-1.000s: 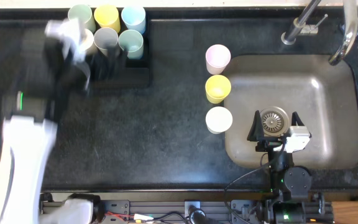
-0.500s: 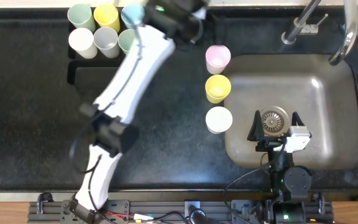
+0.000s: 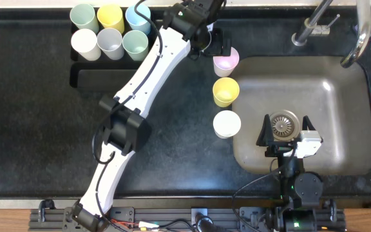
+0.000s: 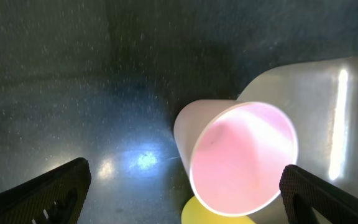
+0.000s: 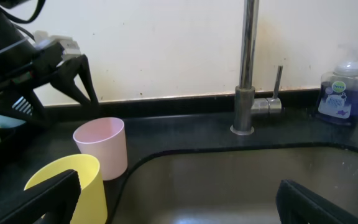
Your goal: Store Cups
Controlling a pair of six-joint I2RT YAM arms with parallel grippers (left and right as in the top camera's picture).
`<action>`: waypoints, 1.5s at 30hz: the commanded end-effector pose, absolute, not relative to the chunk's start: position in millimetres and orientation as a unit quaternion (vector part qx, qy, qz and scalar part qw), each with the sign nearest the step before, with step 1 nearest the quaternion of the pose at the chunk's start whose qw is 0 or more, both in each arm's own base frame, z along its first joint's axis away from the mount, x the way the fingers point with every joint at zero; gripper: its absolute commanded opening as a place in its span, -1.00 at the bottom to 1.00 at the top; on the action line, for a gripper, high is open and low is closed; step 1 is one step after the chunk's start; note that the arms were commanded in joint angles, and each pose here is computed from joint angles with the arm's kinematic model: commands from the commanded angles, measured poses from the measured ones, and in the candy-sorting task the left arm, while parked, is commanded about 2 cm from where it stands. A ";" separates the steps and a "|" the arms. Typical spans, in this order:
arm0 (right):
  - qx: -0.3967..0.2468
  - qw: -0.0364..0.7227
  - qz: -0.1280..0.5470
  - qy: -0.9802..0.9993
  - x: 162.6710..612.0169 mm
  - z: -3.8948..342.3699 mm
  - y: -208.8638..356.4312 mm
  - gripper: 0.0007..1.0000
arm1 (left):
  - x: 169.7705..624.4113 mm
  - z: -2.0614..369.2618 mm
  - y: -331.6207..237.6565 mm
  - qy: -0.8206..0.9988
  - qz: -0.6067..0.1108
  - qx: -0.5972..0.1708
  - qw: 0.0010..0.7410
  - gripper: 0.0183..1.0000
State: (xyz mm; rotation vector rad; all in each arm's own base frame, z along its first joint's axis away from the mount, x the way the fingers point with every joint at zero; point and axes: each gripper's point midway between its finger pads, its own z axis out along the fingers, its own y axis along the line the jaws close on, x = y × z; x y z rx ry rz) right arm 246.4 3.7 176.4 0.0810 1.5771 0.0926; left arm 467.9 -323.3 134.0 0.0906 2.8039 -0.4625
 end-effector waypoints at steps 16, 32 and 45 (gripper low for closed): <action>0.034 0.703 0.042 0.709 246.7 172.9 3.9 1.00 | 463.4 97.5 -317.4 0.985 -0.139 0.013 0.105 1.00; 0.034 0.703 0.042 0.709 246.7 172.9 4.0 1.00 | 485.9 127.8 -310.7 0.975 -0.158 0.001 0.157 -0.96; 0.034 0.703 0.042 0.709 246.7 172.9 4.0 1.00 | 413.6 372.1 -62.0 0.908 -0.125 -0.242 0.318 -0.96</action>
